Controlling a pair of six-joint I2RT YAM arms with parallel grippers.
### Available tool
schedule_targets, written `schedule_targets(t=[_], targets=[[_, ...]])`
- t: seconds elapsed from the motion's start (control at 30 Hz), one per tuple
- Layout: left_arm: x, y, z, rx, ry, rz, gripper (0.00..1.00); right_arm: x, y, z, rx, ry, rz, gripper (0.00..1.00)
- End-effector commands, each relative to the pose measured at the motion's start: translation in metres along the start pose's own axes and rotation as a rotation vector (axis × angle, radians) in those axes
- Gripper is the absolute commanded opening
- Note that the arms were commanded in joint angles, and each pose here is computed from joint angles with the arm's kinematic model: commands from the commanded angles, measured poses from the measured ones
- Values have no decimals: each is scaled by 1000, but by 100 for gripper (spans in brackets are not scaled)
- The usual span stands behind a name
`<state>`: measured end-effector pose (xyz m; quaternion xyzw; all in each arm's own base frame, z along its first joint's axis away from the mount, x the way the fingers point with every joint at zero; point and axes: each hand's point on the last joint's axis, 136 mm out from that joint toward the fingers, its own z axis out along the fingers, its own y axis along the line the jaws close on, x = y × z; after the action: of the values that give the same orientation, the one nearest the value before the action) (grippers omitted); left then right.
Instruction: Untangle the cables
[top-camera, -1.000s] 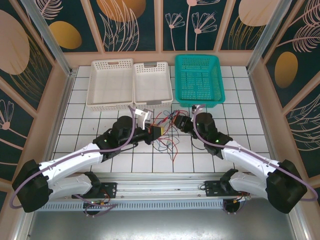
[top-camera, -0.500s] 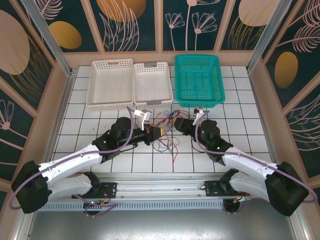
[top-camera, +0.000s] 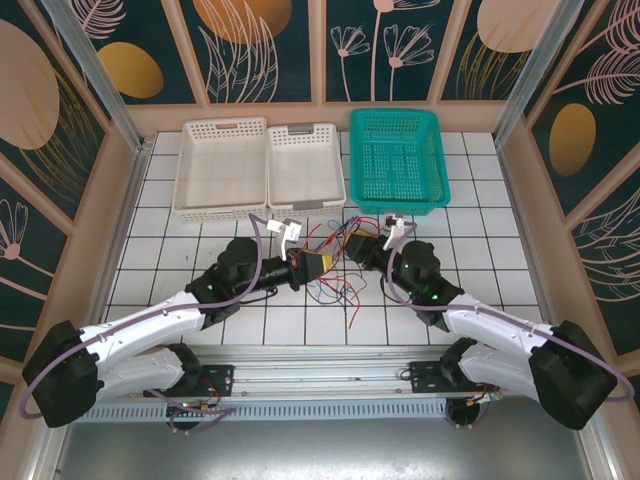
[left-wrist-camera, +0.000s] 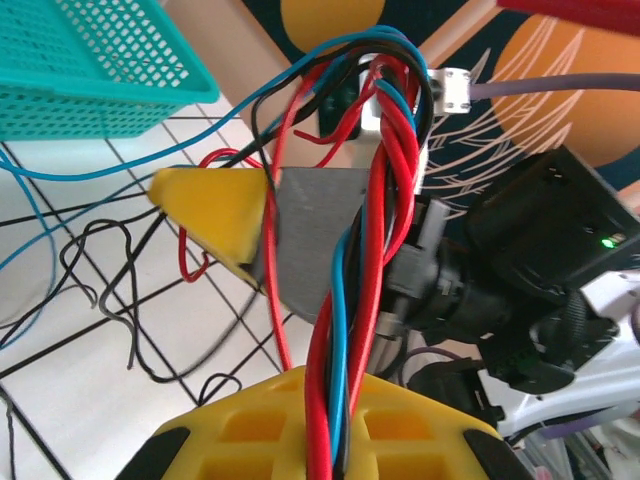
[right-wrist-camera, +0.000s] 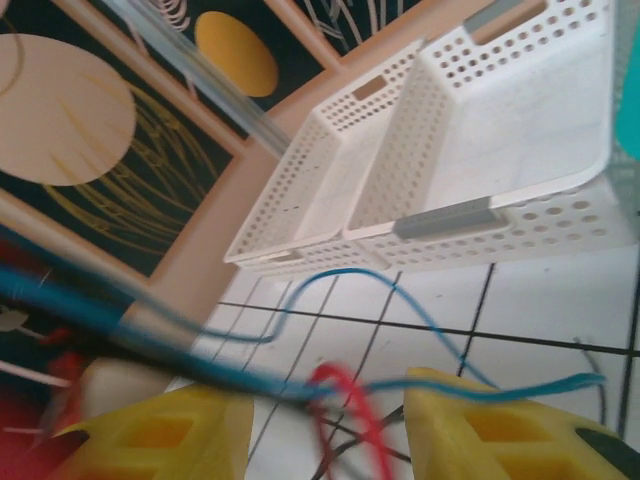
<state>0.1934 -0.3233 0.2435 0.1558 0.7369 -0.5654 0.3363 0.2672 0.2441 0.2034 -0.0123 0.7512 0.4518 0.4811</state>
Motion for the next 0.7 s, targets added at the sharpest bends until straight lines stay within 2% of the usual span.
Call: schedule_targets(t=[0.0, 0.07, 0.1, 0.2, 0.33, 0.43, 0.57, 0.67], targets=[[-3, -19, -2, 106, -10, -2, 0, -22, -1, 4, 45, -93, -36, 43], [0, -19, -2, 116, 2, -4, 0, -30, 0, 2, 48, -130, -49, 42], [2, -19, -3, 115, 9, -6, 0, -35, 3, 0, 44, -149, -62, 38], [8, -14, -4, 90, 29, 0, 0, -46, 6, -5, 57, -178, -95, 16], [18, 5, -8, -22, 83, 44, 1, -57, 0, -17, 132, -187, -127, 0], [28, 20, -13, -105, 133, 84, 15, -66, -14, -30, 207, -203, -121, 0], [38, 32, -15, -163, 197, 118, 50, -76, -26, -44, 226, -212, -99, 0], [38, 30, -13, -156, 208, 127, 69, -78, -20, -47, 170, -194, -90, 0]])
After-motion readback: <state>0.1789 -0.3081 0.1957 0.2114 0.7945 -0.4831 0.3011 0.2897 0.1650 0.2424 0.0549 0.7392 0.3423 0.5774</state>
